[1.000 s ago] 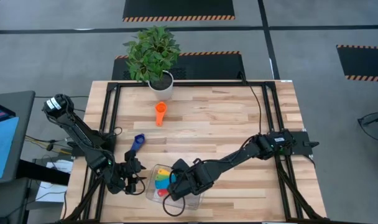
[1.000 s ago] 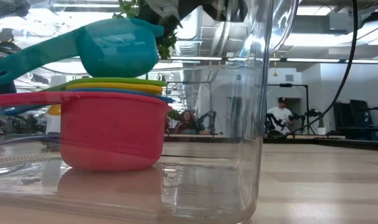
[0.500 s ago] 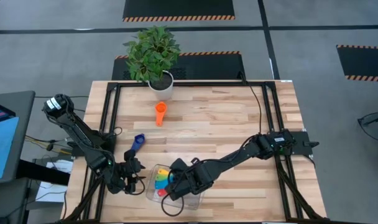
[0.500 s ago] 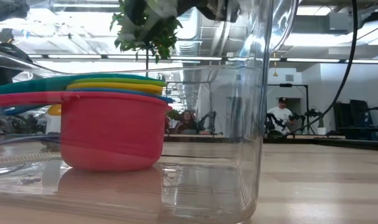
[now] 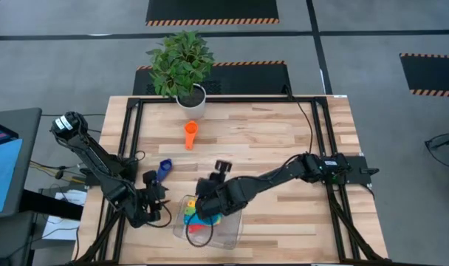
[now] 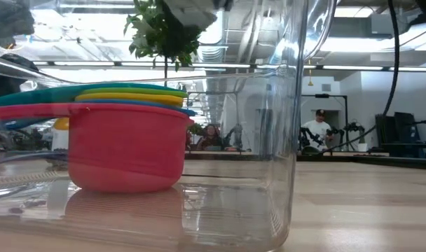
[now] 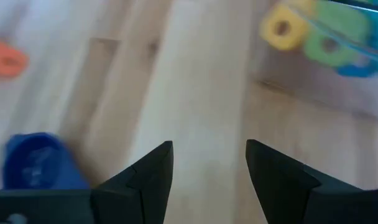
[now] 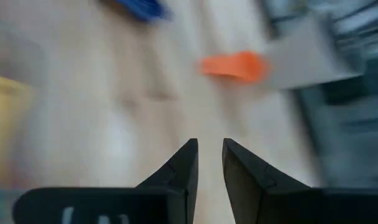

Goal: Nest measuring cups in basket
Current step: Stack the orange measuring cup on top of the light blue measuring cup

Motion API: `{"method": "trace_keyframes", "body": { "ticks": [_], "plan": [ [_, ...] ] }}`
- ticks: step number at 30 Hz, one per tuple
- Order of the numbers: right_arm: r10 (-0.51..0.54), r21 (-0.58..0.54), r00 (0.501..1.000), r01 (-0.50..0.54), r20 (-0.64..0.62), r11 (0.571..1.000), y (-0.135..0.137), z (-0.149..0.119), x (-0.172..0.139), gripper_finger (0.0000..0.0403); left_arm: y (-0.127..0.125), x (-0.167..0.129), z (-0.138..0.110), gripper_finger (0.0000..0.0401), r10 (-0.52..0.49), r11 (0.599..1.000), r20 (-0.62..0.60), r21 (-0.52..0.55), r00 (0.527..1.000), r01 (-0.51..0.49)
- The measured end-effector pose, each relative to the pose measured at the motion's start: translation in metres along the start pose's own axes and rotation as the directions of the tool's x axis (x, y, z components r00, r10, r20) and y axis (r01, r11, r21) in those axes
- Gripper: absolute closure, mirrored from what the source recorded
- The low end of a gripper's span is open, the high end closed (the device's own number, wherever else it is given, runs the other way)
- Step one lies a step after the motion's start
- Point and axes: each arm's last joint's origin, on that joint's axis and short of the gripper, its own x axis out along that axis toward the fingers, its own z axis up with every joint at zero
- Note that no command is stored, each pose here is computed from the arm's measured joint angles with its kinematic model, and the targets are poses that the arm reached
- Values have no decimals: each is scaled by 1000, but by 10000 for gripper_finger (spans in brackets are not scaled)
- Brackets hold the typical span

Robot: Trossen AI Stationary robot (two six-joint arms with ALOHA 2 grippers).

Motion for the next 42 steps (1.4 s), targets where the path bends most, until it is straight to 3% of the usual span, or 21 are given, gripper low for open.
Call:
{"method": "trace_keyframes", "body": {
  "ticks": [4, 8, 11, 15, 17, 19, 20, 21, 23, 25, 26, 28, 32, 35, 38, 40, 42],
  "plan": [
    [-311, -201, 950, 299, -34, 933, -36, -4, 24, 319, 6, 2, 4, 209, 80, 982, 59, -177, 995, -69],
    [-411, -194, 893, 377, -185, 906, -85, -12, 61, 330, 12, 7, 10, 209, 157, 927, 113, -361, 981, -107],
    [-437, -170, 852, 404, -289, 899, -127, -15, 95, 333, 19, 12, 16, 209, 207, 902, 123, -409, 970, -141],
    [-325, -184, 857, 273, -400, 944, -194, -16, 123, 334, 28, 19, 23, 209, 253, 874, 85, -447, 964, -190],
    [-238, -72, 883, 229, -404, 971, -232, -15, 133, 334, 32, 21, 26, 209, 280, 867, 85, -450, 956, -214],
    [-60, 86, 939, 94, -340, 992, -259, -13, 144, 334, 37, 24, 29, 209, 312, 861, 87, -447, 946, -243],
    [70, 190, 960, -18, -271, 982, -273, -11, 149, 334, 39, 25, 30, 209, 325, 859, 83, -442, 942, -258],
    [215, 283, 960, -158, -181, 946, -283, -9, 152, 334, 41, 26, 31, 209, 336, 857, 80, -440, 938, -270],
    [446, 404, 894, -422, 38, 812, -299, -2, 154, 334, 44, 28, 33, 209, 347, 856, 59, -428, 936, -290],
    [559, 450, 804, -583, 202, 676, -303, 7, 152, 334, 47, 30, 33, 209, 345, 865, 31, -399, 938, -305],
    [597, 443, 766, -632, 237, 636, -301, 10, 150, 334, 48, 31, 34, 209, 347, 869, 25, -384, 937, -312],
    [649, 394, 715, -692, 260, 605, -288, 16, 144, 334, 51, 32, 35, 209, 364, 876, 16, -347, 931, -336],
    [737, 190, 642, -767, 213, 613, -234, 31, 114, 334, 59, 35, 38, 209, 409, 865, 4, -320, 912, -387],
    [751, 96, 657, -754, 72, 650, -200, 28, 79, 336, 65, 38, 41, 209, 418, 851, -25, -341, 908, -400],
    [627, 47, 764, -628, -154, 777, -182, 13, 48, 341, 72, 41, 44, 209, 463, 818, -22, -375, 886, -437],
    [477, 29, 811, -498, -338, 867, -169, -3, 33, 345, 79, 44, 48, 209, 509, 785, -13, -402, 861, -471],
    [299, 7, 869, -323, -395, 947, -156, -9, 23, 349, 88, 46, 51, 215, 556, 757, -15, -405, 831, -513]
  ]
}}
